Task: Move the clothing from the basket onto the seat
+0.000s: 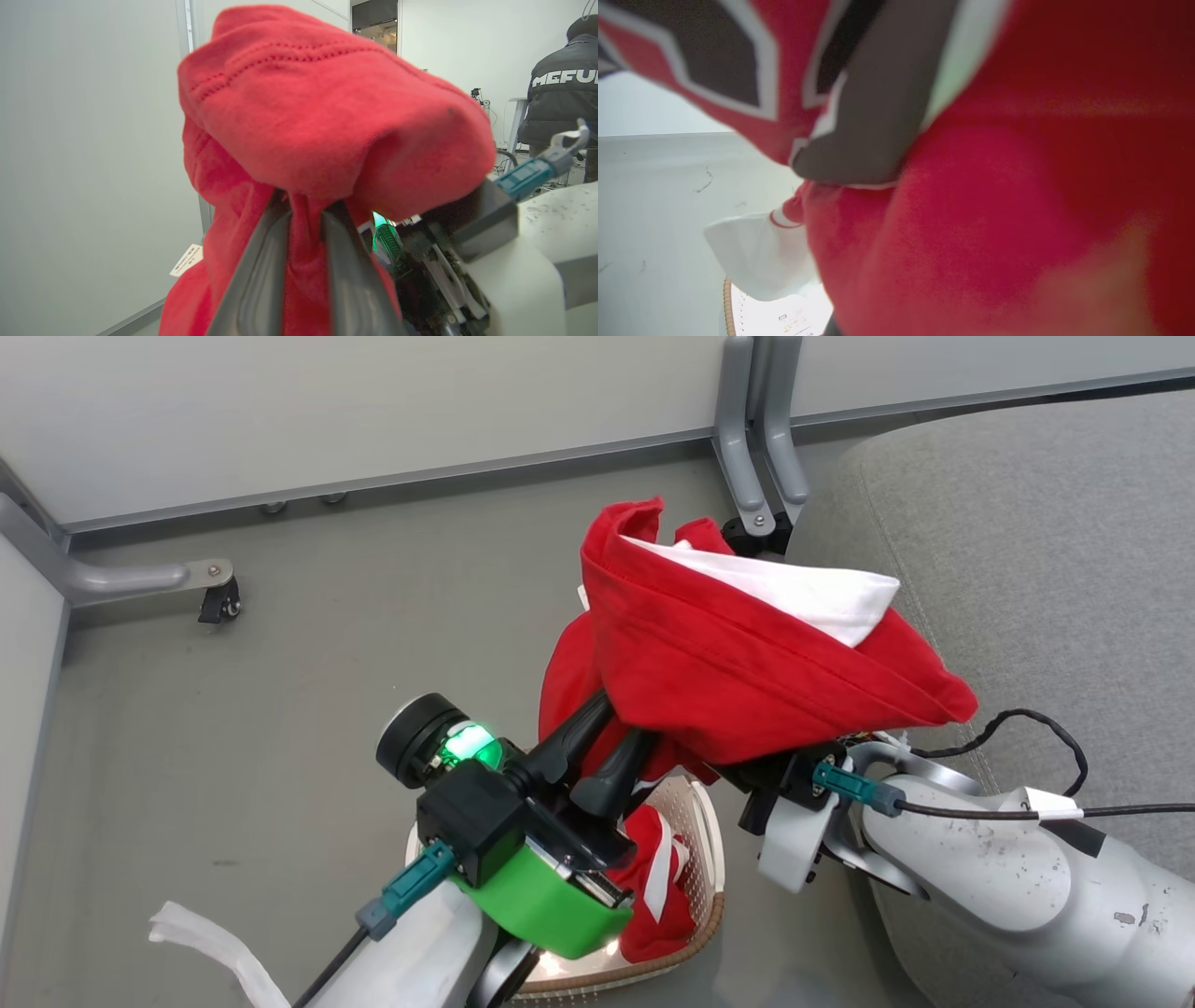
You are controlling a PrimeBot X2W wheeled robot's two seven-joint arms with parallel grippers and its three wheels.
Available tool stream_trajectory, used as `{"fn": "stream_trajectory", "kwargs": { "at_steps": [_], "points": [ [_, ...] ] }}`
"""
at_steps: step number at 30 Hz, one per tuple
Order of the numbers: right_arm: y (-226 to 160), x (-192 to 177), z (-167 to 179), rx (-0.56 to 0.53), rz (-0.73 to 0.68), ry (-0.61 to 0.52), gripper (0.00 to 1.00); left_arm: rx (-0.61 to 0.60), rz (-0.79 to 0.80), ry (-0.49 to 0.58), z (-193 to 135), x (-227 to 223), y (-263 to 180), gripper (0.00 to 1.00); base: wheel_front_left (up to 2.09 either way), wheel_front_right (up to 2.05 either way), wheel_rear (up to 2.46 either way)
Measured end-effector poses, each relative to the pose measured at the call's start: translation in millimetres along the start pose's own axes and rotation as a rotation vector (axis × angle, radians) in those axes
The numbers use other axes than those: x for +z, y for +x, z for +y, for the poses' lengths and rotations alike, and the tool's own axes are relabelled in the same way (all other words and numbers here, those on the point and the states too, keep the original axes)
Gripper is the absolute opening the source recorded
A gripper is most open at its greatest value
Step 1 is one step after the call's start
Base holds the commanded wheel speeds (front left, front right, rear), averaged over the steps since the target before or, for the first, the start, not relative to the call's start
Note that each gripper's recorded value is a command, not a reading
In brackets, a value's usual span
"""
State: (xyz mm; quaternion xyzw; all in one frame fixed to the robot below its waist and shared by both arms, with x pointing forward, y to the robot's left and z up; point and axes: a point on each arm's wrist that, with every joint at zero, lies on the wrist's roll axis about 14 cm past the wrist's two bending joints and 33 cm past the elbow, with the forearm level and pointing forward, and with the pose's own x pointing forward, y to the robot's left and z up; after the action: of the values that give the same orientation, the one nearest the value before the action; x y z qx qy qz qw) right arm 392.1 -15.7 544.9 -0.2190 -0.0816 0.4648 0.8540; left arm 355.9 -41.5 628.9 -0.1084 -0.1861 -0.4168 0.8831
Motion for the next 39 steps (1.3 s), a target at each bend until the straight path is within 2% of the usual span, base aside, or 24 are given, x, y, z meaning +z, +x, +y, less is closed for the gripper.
{"fn": "stream_trajectory", "kwargs": {
  "at_steps": [1,2,4,5,6,12,24,29,39],
  "points": [
    [0.0,0.2,0.1,0.001,0.000,-0.001,0.00,0.004,0.000,0.001,1.2,0.2,-0.2,0.00,0.00,0.00,0.00],
    [0.0,0.5,0.1,0.001,0.000,-0.002,0.00,0.009,0.003,0.002,2.6,-0.6,-0.7,0.27,0.00,0.00,0.00],
    [0.0,1.4,-0.5,0.000,-0.002,-0.004,0.00,0.016,0.016,0.005,4.5,-3.9,-2.3,0.58,0.00,0.00,0.00],
    [0.1,1.7,-0.7,0.000,-0.003,-0.005,0.00,0.020,0.019,0.006,5.7,-4.6,-2.8,0.94,0.00,0.00,0.00],
    [0.1,1.9,-0.8,0.000,-0.002,-0.006,0.00,0.027,0.022,0.008,7.7,-5.5,-3.5,1.00,0.00,0.00,0.00],
    [-1.7,3.8,-4.4,-0.015,-0.005,-0.003,0.00,0.076,0.039,0.023,22.1,-8.0,-9.0,1.00,0.00,0.00,0.00],
    [-13.1,9.1,-19.5,-0.117,-0.035,0.059,0.00,0.189,0.086,0.070,53.0,-11.9,-38.5,1.00,0.00,0.00,0.00],
    [-16.7,14.7,-27.6,-0.162,-0.061,0.073,0.00,0.200,0.121,0.106,58.0,-16.6,-51.0,1.00,0.00,0.00,0.00],
    [-26.8,21.1,-42.7,-0.258,-0.101,0.101,0.00,0.195,0.201,0.101,51.2,-35.4,-73.9,1.00,0.00,0.00,0.00]
  ]
}}
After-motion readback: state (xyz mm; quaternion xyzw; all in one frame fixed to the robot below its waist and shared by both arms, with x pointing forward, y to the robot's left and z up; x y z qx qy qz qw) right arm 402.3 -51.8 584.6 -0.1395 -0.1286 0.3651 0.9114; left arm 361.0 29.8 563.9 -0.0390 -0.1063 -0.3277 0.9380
